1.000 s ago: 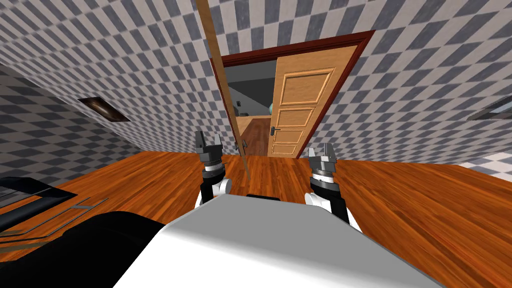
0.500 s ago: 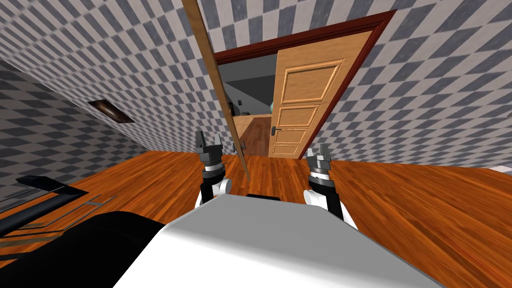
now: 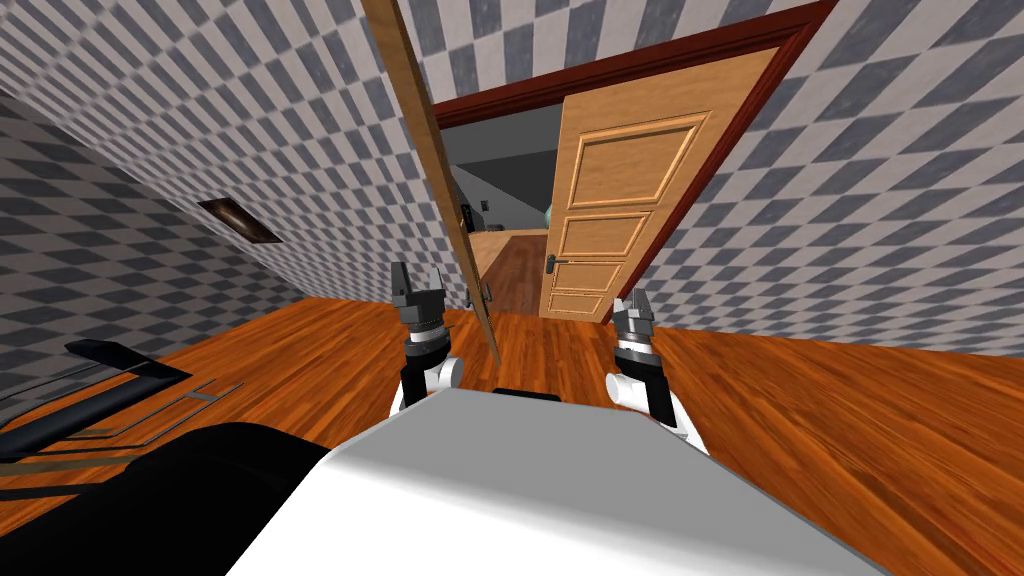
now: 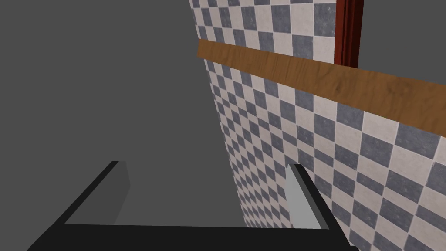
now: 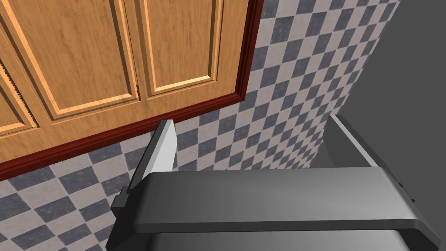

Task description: Pull the door open

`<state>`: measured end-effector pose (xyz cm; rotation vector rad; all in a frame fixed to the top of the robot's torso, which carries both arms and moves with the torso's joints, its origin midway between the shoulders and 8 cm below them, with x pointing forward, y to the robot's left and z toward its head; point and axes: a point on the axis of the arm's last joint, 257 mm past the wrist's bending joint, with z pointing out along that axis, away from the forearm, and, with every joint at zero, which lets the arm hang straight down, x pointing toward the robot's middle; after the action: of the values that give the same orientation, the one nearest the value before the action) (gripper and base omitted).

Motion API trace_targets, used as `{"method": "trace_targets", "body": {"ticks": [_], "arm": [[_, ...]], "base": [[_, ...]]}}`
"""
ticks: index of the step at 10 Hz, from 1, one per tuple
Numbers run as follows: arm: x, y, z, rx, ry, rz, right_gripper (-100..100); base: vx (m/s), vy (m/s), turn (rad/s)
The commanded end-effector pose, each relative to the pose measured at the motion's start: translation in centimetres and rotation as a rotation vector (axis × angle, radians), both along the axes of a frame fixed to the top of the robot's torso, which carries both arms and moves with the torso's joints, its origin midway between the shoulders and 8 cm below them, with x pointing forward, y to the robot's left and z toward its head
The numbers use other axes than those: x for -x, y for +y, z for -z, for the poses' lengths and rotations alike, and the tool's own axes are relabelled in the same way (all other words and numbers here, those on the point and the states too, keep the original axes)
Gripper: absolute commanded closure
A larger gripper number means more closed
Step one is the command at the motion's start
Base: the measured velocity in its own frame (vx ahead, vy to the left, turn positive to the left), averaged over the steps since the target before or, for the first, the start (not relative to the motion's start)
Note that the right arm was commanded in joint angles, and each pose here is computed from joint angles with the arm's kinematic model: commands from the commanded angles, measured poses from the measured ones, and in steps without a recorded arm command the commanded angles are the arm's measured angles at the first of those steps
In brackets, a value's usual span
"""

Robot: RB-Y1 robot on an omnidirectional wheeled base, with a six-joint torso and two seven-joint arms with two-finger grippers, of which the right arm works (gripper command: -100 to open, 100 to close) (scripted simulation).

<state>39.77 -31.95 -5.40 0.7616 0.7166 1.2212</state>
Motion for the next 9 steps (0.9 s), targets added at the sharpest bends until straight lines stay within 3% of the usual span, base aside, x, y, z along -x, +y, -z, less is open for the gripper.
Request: {"method": "trace_targets", "body": {"ticks": [1,6,9], "arm": [[-0.9,-0.7,0.9,0.007,0.017,0.017,-100],[-3.9,-3.1,3.7,0.022,0.071,0.074,-100],[-5.0,-4.1,4.7,0.025,0.092,0.099,-100]], "base": [[0.093,-0.04,0.073],[0.097,-0.037,0.08],[0.065,-0.034,0.061]]}}
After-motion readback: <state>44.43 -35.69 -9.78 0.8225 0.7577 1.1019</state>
